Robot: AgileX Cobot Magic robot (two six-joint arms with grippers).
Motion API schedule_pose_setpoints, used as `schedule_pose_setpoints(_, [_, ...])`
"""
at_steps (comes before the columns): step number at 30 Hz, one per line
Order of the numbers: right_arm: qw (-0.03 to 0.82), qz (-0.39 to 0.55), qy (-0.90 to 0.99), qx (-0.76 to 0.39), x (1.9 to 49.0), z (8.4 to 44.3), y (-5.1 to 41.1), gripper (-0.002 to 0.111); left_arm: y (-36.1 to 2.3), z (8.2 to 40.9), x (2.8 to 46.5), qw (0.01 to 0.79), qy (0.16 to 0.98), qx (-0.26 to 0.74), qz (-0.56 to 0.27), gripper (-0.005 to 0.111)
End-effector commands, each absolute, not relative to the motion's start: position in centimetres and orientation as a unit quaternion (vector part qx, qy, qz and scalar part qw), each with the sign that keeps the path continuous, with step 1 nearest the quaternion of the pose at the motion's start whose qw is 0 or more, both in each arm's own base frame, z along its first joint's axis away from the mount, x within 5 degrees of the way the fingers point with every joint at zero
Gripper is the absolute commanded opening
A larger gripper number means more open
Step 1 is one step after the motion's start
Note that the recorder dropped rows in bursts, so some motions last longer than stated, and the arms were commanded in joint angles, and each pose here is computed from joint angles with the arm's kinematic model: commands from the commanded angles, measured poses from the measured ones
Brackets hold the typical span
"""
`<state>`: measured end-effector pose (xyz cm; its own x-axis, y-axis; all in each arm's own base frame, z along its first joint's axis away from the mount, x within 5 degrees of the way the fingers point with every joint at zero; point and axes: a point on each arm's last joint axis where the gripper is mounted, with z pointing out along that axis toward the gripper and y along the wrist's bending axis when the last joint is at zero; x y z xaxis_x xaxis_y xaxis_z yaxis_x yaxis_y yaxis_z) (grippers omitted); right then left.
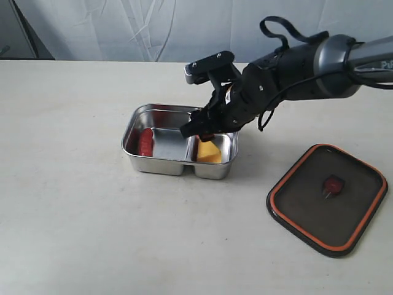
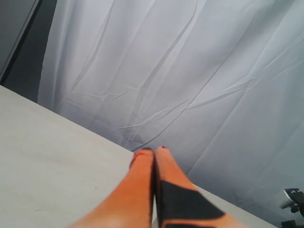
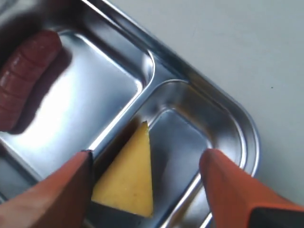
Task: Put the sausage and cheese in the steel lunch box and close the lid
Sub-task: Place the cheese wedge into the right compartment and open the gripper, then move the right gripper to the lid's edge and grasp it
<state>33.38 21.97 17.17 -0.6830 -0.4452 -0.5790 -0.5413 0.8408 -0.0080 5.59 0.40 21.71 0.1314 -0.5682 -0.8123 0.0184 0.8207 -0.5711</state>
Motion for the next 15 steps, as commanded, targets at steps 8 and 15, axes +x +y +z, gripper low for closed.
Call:
schedule_pose_setpoints(8, [0.333, 0.102, 0.913, -0.212, 29.1, 28.8, 18.6, 0.063, 0.1, 22.8, 5.3, 0.704, 0.624, -0.234, -0.247, 0.0])
schedule_pose_setpoints(15, [0.277, 0.048, 0.945, -0.169, 25.9, 31.4, 15.6, 0.063, -0.1, 25.1, 4.8, 0.721, 0.607, -0.219, -0.252, 0.0])
